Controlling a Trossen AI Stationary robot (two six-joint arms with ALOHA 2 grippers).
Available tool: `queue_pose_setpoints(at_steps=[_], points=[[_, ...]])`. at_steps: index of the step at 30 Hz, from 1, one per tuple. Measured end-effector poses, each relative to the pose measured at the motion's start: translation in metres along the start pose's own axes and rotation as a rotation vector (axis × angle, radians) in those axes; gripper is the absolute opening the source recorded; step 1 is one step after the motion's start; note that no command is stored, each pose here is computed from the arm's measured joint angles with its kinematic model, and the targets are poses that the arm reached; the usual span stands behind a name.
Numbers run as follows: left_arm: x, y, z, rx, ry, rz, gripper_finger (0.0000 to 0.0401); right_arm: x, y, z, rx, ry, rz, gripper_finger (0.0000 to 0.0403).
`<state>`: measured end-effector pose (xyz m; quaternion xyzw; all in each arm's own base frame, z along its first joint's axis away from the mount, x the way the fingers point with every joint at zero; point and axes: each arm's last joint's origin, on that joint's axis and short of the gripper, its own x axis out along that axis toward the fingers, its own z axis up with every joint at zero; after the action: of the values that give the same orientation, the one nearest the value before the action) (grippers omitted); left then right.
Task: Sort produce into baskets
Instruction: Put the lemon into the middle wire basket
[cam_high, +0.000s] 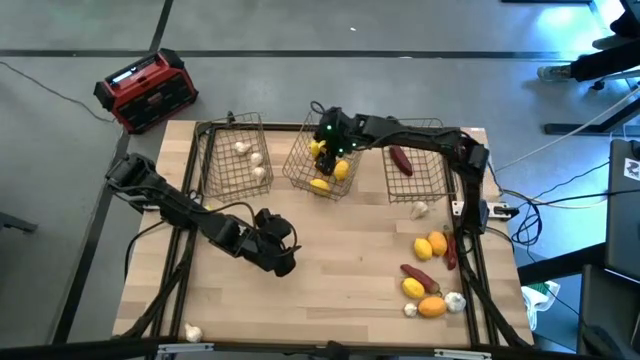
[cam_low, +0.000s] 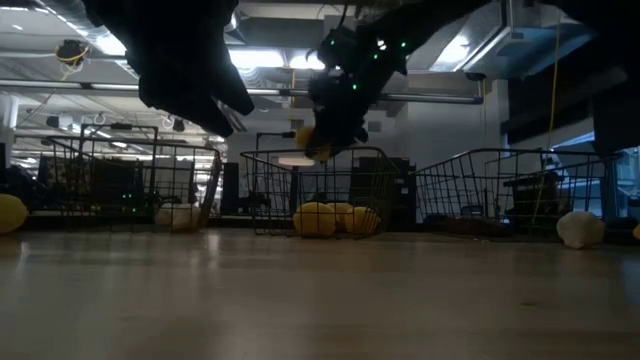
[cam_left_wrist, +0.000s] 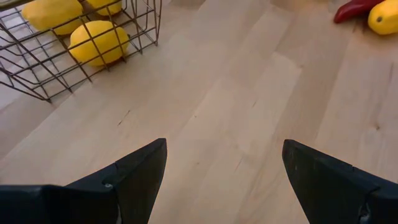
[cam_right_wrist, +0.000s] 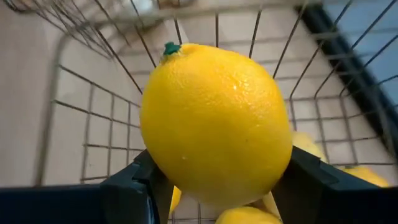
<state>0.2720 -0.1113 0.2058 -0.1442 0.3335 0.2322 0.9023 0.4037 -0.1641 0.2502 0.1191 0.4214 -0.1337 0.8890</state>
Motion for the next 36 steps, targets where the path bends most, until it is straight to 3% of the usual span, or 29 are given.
queue_pose_setpoints(at_steps=[18, 29, 36], points=[[0.001, 0.000, 0.000, 0.004, -0.013, 0.019, 0.0316, 0.061, 0.000, -0.027, 0.006, 0.159, 0.022, 0.0209], [0.001, 0.001, 0.000, 0.004, -0.013, 0.019, 0.0316, 0.069, -0.001, -0.029, 0.005, 0.162, 0.023, 0.0210], [0.001, 0.000, 0.000, 0.003, -0.013, 0.019, 0.0316, 0.069, -0.001, -0.029, 0.004, 0.162, 0.024, 0.0264]])
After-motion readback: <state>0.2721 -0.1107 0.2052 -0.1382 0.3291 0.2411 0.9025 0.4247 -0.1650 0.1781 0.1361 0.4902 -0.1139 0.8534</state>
